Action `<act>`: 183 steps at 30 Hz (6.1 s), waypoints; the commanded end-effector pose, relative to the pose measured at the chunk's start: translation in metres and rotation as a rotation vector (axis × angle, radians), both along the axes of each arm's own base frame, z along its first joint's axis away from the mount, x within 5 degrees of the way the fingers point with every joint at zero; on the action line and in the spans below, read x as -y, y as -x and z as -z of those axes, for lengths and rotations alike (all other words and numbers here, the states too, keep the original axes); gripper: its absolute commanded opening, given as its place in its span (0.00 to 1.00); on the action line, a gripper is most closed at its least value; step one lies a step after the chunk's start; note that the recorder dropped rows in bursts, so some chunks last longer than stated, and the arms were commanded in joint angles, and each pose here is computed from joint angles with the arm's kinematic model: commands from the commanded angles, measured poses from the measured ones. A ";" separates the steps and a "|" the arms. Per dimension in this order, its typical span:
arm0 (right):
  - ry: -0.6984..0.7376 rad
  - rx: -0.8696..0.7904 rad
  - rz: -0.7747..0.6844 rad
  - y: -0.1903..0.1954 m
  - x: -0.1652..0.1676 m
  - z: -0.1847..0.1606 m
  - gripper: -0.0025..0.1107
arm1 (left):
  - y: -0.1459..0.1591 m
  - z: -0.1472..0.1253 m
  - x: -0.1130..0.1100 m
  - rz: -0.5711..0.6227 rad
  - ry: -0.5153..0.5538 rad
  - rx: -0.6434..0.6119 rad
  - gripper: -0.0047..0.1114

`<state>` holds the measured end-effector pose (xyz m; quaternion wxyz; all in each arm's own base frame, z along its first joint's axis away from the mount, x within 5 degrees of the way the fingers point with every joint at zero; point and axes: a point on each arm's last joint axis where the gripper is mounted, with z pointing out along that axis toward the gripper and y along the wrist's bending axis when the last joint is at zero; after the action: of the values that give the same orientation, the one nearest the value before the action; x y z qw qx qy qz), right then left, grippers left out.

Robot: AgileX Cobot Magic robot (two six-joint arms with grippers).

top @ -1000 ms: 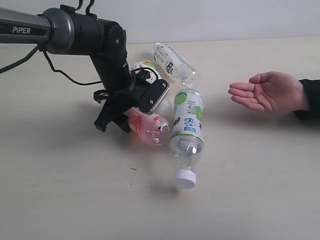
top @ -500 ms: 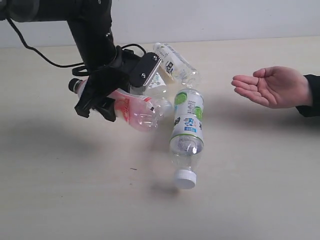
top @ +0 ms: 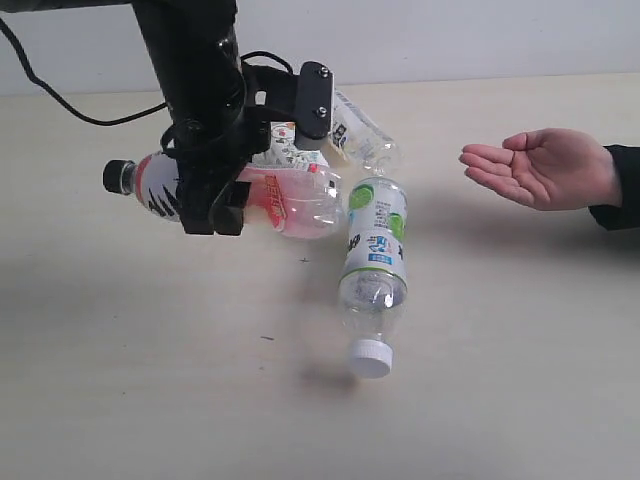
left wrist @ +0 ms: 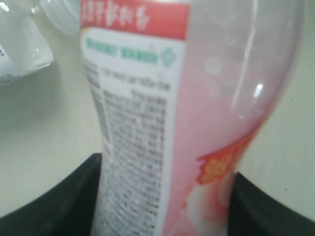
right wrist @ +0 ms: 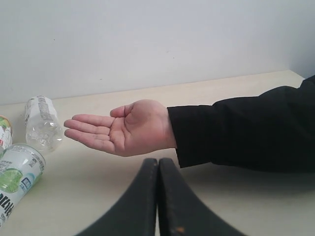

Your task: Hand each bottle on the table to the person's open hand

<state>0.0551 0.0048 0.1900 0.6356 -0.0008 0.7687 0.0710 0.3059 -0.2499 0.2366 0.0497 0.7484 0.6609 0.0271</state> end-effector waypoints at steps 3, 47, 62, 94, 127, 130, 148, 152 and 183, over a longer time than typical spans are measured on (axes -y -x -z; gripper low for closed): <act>0.002 0.010 -0.004 0.000 0.000 0.000 0.02 | 0.015 -0.010 0.013 -0.149 -0.125 0.170 0.04; 0.002 0.010 -0.004 0.000 0.000 0.000 0.02 | 0.040 -0.104 0.089 -1.158 0.904 -0.369 0.04; 0.002 0.010 -0.004 0.000 0.000 0.000 0.02 | 0.035 -0.098 0.144 -1.203 1.182 -0.532 0.04; 0.002 0.010 -0.004 0.000 0.000 0.000 0.02 | -0.040 0.051 0.213 -1.408 1.152 -0.645 0.04; 0.002 0.010 -0.004 0.000 0.000 0.000 0.02 | -0.046 0.081 0.213 -1.338 1.126 -0.554 0.75; 0.002 0.010 -0.004 0.000 0.000 0.000 0.02 | -0.045 0.081 0.213 -1.328 1.120 -0.551 0.75; 0.002 0.010 -0.004 0.000 0.000 0.000 0.02 | -0.038 0.066 0.212 -1.222 1.080 -0.542 0.82; 0.002 0.010 -0.004 0.000 0.000 0.000 0.02 | -0.038 0.066 0.210 -1.212 1.065 -0.545 0.86; 0.002 0.010 -0.004 0.000 0.000 0.000 0.02 | -0.046 -0.029 0.136 -0.801 0.868 -0.500 0.18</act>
<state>0.0551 0.0048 0.1900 0.6356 -0.0008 0.7687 0.0710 0.3535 -0.3930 0.2516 0.1664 0.3021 0.8461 -0.4064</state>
